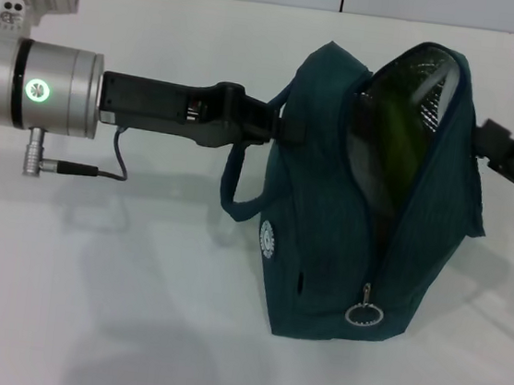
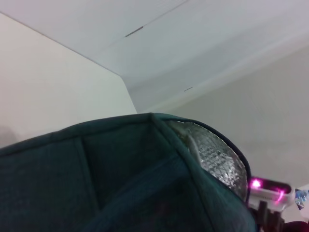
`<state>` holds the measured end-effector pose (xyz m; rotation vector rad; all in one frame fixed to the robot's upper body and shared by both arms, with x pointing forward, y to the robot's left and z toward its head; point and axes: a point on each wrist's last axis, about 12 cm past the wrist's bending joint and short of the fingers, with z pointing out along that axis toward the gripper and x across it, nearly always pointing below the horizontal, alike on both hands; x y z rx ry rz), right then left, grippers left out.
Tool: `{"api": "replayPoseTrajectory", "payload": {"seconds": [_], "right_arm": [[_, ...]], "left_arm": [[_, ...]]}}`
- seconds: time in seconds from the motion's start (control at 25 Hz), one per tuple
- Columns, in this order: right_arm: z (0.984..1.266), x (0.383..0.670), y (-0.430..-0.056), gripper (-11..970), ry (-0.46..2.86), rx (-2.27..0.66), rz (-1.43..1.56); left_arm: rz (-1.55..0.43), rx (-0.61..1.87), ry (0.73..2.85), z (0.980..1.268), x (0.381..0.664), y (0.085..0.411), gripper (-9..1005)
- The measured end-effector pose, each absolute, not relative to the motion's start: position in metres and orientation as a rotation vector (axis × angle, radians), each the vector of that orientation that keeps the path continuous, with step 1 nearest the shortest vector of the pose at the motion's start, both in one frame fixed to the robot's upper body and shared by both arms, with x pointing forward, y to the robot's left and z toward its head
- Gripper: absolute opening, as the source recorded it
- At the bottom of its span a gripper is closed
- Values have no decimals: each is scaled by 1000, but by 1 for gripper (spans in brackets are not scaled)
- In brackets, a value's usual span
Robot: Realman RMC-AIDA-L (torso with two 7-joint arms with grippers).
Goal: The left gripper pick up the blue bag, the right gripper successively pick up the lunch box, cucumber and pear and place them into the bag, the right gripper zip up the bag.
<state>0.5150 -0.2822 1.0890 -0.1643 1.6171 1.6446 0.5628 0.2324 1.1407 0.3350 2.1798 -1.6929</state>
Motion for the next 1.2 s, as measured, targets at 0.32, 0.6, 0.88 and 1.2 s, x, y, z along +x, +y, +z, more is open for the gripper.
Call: {"api": "replayPoseTrajectory", "payload": {"seconds": [0.32, 0.6, 0.88, 1.2], "right_arm": [[1082, 481, -303, 541, 1486, -164, 1568], [1068, 446, -289, 789, 1412, -526, 1439], [1045, 425, -278, 795, 1426, -704, 1279], [1024, 426, -269, 794, 1528, -764, 1163]], "left_arm": [[-1685, 310, 2182, 1135, 563, 231, 65], [-1659, 261, 2185, 1129, 564, 235, 66], [-1653, 218, 2174, 1125, 563, 238, 66], [-1648, 211, 2170, 1123, 563, 238, 67]]}}
